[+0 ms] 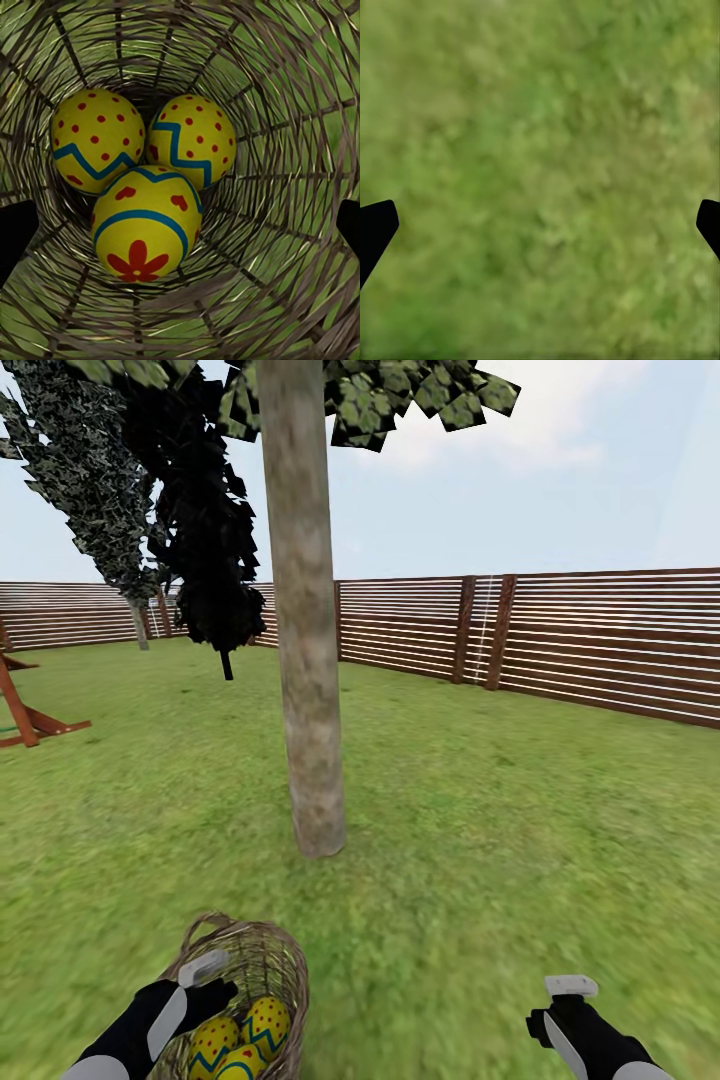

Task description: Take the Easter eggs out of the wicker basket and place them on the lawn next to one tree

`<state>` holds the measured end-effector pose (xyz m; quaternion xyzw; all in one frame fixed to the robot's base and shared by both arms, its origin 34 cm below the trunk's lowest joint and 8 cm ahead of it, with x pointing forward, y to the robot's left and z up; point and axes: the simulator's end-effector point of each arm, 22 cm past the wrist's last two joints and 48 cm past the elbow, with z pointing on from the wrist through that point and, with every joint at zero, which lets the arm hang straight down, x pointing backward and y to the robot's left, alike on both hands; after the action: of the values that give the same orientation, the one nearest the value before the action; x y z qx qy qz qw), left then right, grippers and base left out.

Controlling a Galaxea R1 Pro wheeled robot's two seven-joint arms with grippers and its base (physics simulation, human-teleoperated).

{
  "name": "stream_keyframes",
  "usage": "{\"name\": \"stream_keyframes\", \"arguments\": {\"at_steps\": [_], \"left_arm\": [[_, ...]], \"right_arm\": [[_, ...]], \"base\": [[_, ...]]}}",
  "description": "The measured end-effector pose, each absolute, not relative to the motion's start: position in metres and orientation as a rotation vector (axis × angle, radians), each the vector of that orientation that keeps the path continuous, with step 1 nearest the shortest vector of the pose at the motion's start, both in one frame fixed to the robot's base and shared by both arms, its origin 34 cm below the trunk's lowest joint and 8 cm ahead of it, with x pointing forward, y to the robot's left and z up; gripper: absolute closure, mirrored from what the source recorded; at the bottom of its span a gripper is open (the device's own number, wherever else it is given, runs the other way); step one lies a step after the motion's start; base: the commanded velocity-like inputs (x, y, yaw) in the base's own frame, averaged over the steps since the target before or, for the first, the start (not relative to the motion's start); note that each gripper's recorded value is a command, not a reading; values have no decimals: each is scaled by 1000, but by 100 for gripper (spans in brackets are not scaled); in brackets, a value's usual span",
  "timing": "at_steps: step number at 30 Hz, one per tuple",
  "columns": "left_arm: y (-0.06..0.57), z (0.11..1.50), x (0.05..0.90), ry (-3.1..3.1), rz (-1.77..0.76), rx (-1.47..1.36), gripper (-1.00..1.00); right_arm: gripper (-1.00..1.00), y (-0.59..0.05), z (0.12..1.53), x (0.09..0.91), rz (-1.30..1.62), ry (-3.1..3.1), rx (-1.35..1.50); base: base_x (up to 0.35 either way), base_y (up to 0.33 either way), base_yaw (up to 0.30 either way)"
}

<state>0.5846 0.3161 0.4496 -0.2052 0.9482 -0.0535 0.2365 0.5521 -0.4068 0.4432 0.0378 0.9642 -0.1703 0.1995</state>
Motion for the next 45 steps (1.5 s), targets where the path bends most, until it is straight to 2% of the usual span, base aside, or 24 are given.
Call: {"name": "stream_keyframes", "arguments": {"at_steps": [22, 35, 45], "left_arm": [[331, 462, 606, 2463, -93, -555, -100], [310, 441, 563, 2714, -155, -570, -100], [308, 444, 565, 2719, -160, -567, -100]], "right_arm": [[-100, -407, 443, 552, -476, 2697, 105], [-100, -407, 443, 552, -477, 2697, 106], [-100, -407, 443, 552, -477, 2697, 106]], "base": [[2, 57, 0], [0, 0, 0], [0, 0, 0]]}}
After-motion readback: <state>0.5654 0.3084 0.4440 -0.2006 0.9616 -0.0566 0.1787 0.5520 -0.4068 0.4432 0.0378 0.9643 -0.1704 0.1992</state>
